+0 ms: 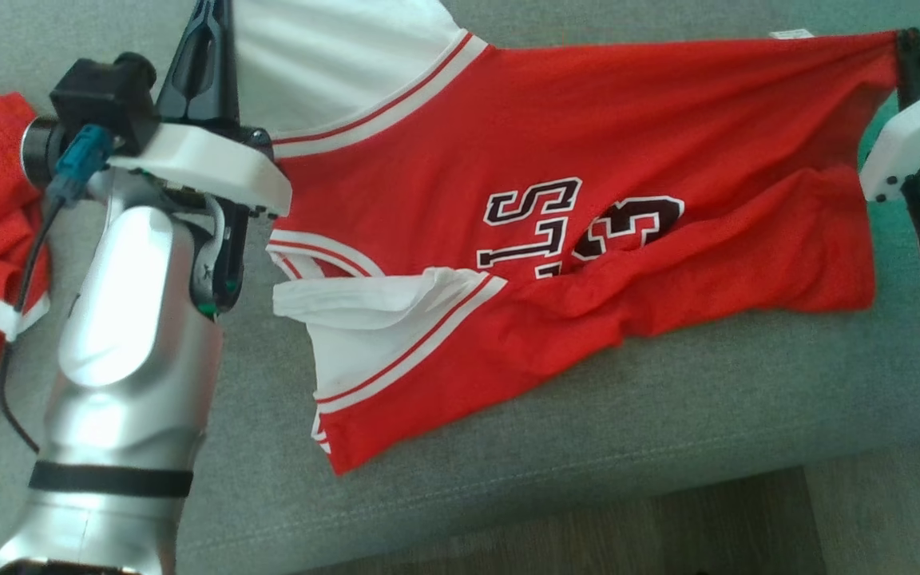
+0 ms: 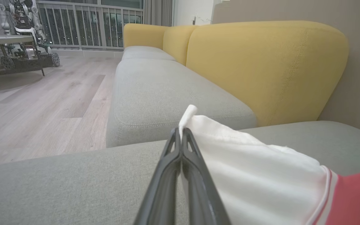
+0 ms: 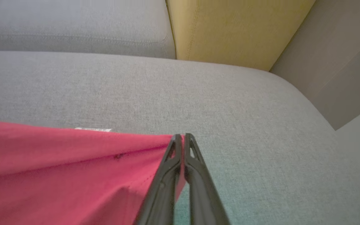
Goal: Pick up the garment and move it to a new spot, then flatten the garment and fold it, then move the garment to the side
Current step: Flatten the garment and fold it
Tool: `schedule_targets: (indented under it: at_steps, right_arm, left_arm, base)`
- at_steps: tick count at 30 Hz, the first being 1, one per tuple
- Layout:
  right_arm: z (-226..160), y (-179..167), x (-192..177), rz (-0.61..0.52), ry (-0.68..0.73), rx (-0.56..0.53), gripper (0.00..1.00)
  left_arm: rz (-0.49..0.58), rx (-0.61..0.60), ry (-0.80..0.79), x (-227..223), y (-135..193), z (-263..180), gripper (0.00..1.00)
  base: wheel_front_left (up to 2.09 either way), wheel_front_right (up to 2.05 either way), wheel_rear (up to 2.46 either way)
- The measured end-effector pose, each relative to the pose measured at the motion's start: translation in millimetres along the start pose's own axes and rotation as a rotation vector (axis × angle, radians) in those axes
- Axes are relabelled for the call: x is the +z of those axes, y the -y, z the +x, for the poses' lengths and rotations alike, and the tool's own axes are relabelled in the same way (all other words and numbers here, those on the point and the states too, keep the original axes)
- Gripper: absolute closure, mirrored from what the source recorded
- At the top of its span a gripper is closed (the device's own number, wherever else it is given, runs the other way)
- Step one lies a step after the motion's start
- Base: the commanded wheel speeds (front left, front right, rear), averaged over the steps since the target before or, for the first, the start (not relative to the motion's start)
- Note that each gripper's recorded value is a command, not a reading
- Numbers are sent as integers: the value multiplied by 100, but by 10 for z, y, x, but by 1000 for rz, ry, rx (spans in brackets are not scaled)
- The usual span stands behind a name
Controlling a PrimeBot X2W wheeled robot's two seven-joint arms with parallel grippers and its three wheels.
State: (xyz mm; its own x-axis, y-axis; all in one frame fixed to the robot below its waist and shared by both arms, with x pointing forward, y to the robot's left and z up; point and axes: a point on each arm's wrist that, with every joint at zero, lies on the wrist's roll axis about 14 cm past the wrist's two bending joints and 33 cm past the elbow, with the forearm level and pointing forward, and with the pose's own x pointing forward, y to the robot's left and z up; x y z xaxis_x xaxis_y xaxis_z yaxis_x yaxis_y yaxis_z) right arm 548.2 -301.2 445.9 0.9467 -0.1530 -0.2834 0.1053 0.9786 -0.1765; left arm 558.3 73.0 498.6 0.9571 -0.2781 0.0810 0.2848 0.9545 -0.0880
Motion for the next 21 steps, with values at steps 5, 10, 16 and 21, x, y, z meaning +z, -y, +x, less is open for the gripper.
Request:
schedule_targets:
  at_steps: [5, 10, 16, 21]
  right_arm:
    - [-65, -46, 113, 28, 45, 8, 100]
    - [-177, -200, 166, 44, 77, 52, 100]
    - [-356, -256, 84, 37, 67, 84, 100]
    - [-536, -221, 20, 38, 55, 100, 100]
  left_arm:
    - [9, -36, -20, -28, 71, -167, 100]
    - [32, -52, -2, 70, 113, -326, 100]
    - [89, -111, 31, 221, 214, -539, 100]
    - [152, -179, -4, 125, 353, -910, 100]
  base:
    - [0, 0, 0]
    - [0, 0, 0]
    - [0, 0, 0]
    - [0, 0, 0]
